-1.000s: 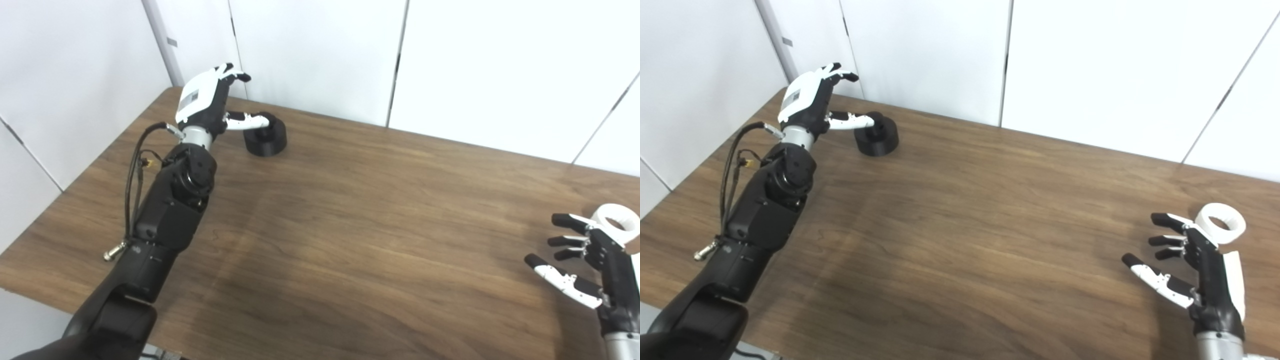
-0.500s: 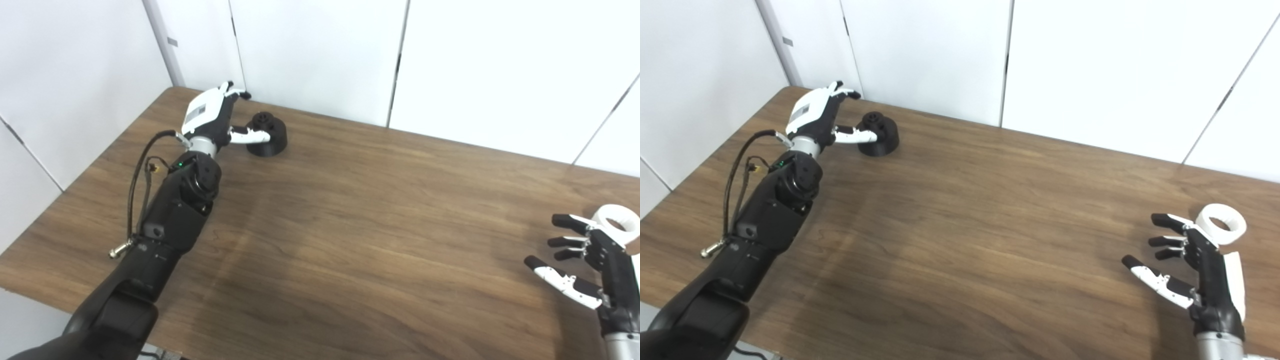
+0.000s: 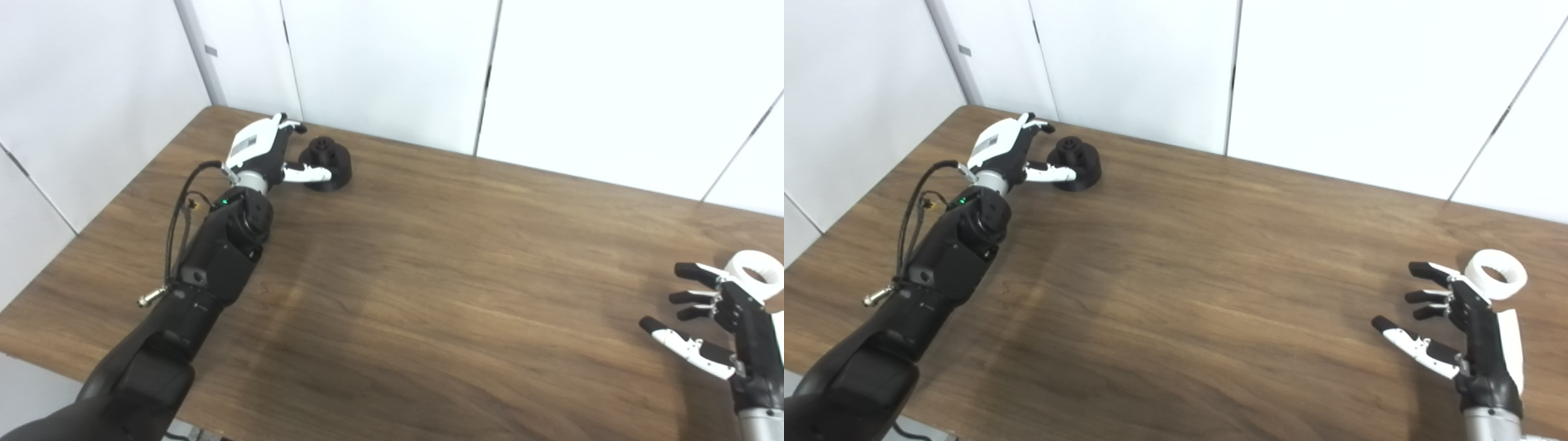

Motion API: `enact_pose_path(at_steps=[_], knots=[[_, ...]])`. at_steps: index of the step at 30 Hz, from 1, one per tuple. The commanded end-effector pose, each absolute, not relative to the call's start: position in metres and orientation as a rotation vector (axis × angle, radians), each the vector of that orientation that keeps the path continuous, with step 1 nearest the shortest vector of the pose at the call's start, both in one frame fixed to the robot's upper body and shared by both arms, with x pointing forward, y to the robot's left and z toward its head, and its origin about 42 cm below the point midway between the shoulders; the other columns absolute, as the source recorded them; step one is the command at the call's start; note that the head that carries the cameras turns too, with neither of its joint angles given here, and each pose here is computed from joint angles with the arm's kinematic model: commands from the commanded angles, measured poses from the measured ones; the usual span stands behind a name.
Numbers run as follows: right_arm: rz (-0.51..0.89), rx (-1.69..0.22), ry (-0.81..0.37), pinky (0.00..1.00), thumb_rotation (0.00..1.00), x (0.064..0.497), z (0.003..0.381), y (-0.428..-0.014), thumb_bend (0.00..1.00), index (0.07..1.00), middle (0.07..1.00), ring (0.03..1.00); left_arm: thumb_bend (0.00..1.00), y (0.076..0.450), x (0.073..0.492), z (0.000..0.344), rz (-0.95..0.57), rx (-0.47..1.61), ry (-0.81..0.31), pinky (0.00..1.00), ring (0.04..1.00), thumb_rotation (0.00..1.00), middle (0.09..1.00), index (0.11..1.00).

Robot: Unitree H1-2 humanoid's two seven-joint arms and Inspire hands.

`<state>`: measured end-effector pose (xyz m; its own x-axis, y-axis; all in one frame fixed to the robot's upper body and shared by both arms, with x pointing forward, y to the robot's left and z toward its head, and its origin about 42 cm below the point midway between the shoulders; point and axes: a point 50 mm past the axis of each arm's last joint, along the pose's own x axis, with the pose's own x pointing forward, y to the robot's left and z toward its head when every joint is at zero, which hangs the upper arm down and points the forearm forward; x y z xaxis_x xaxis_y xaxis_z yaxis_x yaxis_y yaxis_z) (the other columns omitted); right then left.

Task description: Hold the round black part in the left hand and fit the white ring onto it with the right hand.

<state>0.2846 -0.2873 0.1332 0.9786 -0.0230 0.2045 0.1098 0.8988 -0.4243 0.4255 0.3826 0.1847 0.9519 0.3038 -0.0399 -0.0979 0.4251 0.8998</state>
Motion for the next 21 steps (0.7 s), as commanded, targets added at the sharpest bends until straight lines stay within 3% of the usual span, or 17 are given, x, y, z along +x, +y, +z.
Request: enact_pose_path(at_steps=[1,21], knots=[[-0.076,-0.440,-0.279,0.47,0.00,0.290,0.152,-0.287,0.65,0.695,0.737,0.590,1.00,0.391,0.442,0.220,0.327,1.141,0.127,1.00,1.000,0.48,1.000,0.836],[-0.076,-0.453,-0.274,0.47,0.01,0.285,0.153,-0.287,0.66,0.699,0.738,0.594,1.00,0.393,0.447,0.207,0.348,1.177,0.173,0.98,1.000,0.50,1.000,0.829]])
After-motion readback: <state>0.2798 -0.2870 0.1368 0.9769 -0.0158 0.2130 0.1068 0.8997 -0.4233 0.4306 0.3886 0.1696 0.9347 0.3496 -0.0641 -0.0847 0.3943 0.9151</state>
